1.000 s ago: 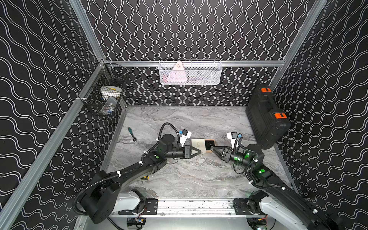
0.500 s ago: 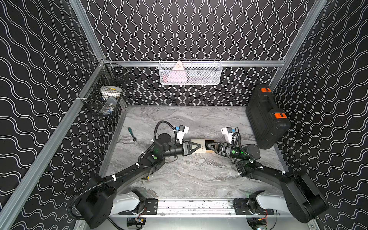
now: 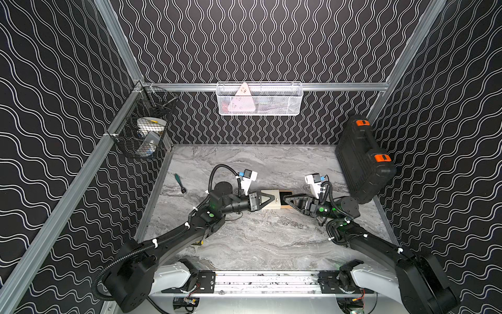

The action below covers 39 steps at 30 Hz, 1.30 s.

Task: Place the earrings into the drawer-style jewelry box
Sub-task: Pick up the earring from the center of the board.

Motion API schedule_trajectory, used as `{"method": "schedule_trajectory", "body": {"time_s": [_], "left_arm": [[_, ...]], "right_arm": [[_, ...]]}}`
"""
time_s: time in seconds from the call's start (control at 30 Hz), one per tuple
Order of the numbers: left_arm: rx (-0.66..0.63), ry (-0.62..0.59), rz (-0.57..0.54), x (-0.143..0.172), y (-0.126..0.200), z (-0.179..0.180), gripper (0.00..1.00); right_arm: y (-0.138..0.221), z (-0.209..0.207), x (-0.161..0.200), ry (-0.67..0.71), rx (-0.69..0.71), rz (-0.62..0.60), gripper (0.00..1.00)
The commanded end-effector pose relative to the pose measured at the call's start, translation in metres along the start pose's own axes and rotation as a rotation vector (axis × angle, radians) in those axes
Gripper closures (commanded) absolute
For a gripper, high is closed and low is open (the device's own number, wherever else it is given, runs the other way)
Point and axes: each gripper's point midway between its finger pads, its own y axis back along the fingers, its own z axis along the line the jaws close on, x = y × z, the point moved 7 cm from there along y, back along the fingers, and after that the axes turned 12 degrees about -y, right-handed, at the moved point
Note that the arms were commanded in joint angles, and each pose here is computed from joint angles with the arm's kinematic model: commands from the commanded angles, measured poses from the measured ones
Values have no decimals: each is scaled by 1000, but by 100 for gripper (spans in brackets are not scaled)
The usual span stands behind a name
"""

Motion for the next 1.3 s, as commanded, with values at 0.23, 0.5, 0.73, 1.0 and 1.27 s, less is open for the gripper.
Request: {"method": "schedule_trajectory", "body": {"time_s": [0.23,0.5,0.73,1.0,1.27], "left_arm": [[58,-33,-34,-11,1,-13,100],[61,-22,-25,-8,0,-11,100],[69,-16,-27,-7,0,-10,100],[62,-14,-26,-6,-1,-8,100],[67,-11,-26,-5,0,-8,100]], "right_arm": [[-9,-6,1,6,-4,25,62],[-11,-8,1,6,-15,25,65],[-16,-8,3,7,-23,39,69],[-20,-4,4,14,-42,53,70],[-21,-5,3,13,-46,45,72]]}}
